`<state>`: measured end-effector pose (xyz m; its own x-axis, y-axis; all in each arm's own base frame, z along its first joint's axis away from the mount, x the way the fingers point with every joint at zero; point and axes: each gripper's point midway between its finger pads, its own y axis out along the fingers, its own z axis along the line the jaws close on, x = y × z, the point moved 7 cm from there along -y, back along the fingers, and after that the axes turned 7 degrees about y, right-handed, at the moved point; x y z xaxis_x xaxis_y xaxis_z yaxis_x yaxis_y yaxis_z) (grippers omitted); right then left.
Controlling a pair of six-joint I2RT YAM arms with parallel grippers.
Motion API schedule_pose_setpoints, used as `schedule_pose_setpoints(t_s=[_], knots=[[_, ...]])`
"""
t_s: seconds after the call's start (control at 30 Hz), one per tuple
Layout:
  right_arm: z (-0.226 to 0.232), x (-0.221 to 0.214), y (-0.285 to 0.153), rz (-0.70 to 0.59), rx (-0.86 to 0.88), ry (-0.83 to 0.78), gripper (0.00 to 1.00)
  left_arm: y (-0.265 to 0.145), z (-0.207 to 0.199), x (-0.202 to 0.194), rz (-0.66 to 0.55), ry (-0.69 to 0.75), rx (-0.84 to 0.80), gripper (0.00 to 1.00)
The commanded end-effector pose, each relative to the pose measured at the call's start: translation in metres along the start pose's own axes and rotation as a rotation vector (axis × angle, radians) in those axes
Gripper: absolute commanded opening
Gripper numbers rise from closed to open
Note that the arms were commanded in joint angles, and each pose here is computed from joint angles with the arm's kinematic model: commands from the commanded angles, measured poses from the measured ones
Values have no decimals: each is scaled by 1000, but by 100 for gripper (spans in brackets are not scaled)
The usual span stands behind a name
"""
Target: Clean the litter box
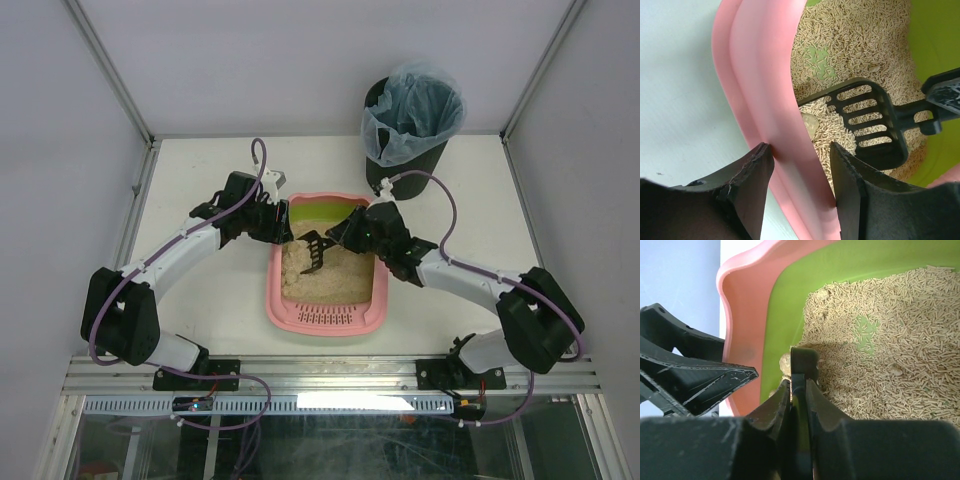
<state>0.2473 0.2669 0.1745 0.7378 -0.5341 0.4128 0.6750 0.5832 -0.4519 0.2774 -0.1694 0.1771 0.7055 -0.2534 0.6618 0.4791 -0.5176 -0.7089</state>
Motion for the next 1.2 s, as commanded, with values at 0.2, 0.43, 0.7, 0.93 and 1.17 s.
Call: schedule_pose_setpoints(t_s=[0.2,0.43,0.7,0.93,1.17], knots=[[35,28,-24,-138,147,82,0,1,-9,8,-35,51,-50,49],[30,33,-36,-166,132,96,0,1,-9,9,-36,52,-50,49],[24,38,-52,-197,119,103,0,2,-9,8,-34,52,-50,49],[17,43,-66,-231,120,127,0,3,-8,8,-29,49,-50,49],[13,52,-88,-247,184,189,0,3,-9,8,-29,52,-48,49]])
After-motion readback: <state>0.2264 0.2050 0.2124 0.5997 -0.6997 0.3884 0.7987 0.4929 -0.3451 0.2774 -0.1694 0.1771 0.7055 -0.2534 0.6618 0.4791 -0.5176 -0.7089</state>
